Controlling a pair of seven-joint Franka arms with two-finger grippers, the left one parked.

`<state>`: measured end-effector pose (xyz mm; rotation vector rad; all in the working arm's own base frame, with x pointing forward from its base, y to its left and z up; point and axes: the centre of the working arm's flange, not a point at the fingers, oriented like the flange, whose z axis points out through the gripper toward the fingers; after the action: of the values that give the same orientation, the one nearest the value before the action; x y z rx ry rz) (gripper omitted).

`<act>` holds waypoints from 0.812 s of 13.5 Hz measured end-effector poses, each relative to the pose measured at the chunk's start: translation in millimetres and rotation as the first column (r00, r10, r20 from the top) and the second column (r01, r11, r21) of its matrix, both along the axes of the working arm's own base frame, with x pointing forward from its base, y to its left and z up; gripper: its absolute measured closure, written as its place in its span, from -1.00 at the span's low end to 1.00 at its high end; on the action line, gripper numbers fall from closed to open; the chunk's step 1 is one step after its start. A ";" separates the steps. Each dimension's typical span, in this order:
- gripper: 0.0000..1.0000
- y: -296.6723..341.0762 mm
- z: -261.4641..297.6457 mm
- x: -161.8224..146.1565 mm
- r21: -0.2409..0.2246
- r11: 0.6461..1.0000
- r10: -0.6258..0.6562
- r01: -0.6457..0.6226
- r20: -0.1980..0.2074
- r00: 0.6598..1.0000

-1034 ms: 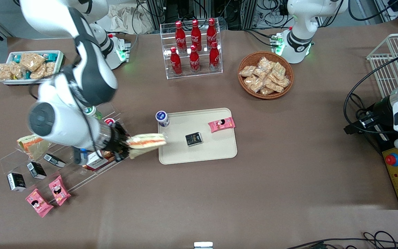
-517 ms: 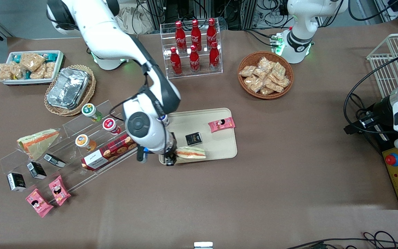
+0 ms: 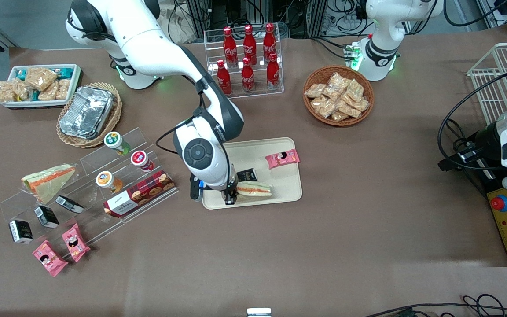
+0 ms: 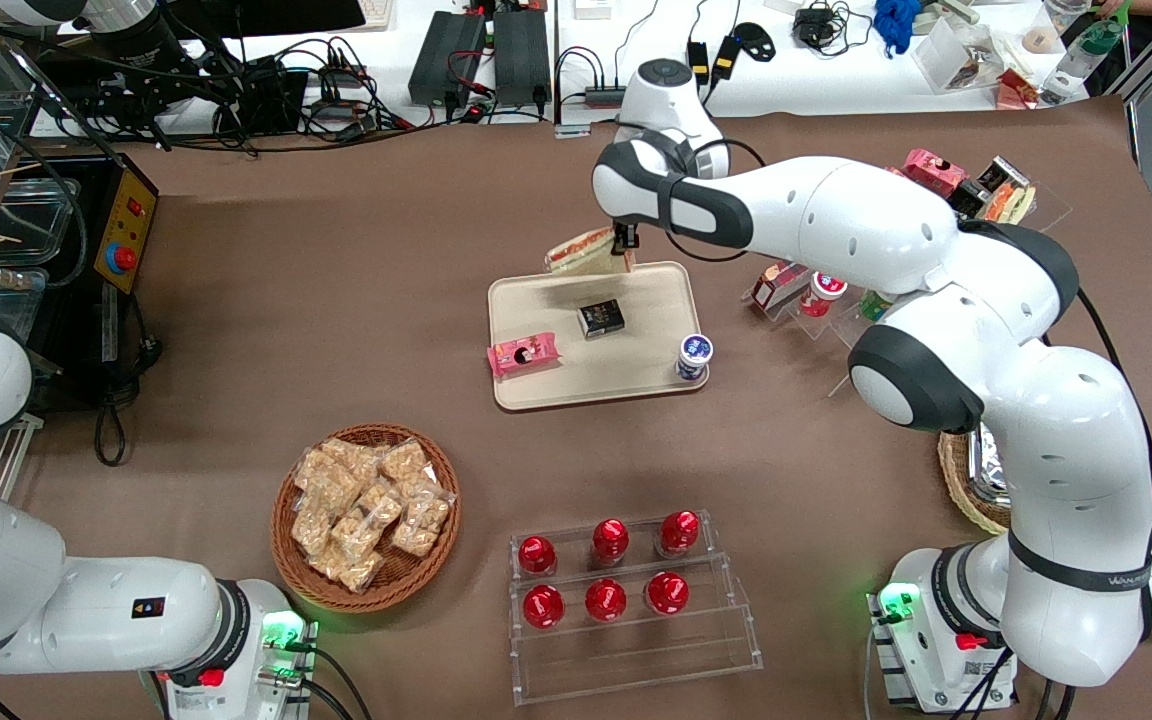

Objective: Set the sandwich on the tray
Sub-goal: 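Carry the held sandwich over the white tray beside the black box, then lower the sandwich onto the tray and open the right gripper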

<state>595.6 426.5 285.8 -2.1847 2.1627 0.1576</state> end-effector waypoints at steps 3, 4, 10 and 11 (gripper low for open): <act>0.63 -2.2 -31.5 -5.7 -0.039 0.999 0.006 -0.007 -0.027 1.000; 0.63 -4.0 -39.4 -6.1 -0.048 0.999 0.005 -0.006 -0.033 0.999; 0.50 -3.7 -54.3 -5.8 -0.057 0.998 0.005 -0.007 -0.026 1.000; 0.34 -3.6 -54.2 -5.5 -0.056 0.998 0.006 -0.007 -0.023 1.000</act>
<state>590.1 422.9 231.7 -2.2310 2.1983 0.1246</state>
